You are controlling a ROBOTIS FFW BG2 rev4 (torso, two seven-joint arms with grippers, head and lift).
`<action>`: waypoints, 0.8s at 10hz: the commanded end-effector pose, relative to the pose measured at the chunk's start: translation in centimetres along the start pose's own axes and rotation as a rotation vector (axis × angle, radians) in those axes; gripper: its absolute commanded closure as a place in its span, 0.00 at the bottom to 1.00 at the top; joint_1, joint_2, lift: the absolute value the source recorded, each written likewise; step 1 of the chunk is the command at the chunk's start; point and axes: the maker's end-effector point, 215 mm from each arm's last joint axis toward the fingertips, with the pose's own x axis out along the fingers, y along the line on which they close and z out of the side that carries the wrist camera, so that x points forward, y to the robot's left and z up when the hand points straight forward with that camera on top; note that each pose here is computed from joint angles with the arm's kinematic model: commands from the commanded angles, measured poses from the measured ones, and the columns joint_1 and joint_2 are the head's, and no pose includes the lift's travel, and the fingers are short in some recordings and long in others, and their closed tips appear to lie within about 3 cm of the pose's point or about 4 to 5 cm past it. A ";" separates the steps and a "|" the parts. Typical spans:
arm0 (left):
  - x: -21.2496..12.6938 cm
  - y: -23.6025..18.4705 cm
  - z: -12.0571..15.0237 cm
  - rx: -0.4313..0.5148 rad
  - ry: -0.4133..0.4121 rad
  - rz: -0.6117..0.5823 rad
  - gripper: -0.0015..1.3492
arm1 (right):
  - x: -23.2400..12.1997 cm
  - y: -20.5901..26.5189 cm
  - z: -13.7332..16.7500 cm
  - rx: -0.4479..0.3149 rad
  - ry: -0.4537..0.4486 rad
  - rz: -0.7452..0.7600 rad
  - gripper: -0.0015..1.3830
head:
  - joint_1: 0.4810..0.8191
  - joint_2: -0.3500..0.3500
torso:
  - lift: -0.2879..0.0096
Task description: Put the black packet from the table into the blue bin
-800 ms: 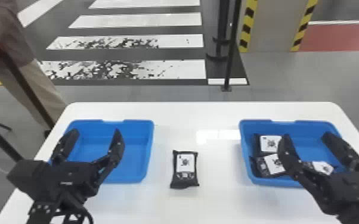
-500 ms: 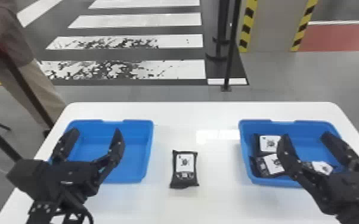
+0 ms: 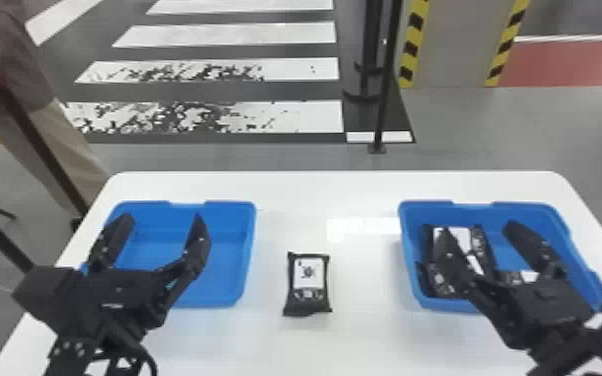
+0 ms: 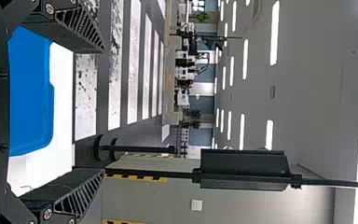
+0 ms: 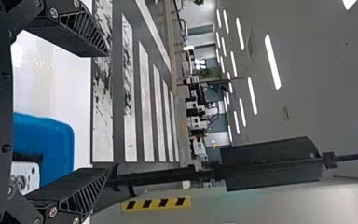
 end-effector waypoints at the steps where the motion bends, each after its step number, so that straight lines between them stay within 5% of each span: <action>1: 0.0 -0.3 -0.2 0.001 0.007 -0.006 0.09 | 2.9 4.6 -2.4 0.008 0.087 0.122 0.10 | 0.63 0.64 | 0.60; 3: 0.0 -0.5 -0.4 -0.004 0.012 -0.009 0.09 | 5.8 6.6 -4.9 -0.062 0.207 0.205 0.10 | 0.63 0.77 | 0.60; 6: 0.1 -0.7 -0.5 -0.008 0.017 -0.012 0.09 | 11.2 9.3 -10.7 -0.148 0.358 0.322 0.10 | 0.63 0.82 | 0.60; 8: 0.2 -1.0 -0.8 -0.010 0.025 -0.018 0.09 | 11.7 13.6 -14.3 -0.166 0.439 0.423 0.10 | 0.63 0.86 | 0.60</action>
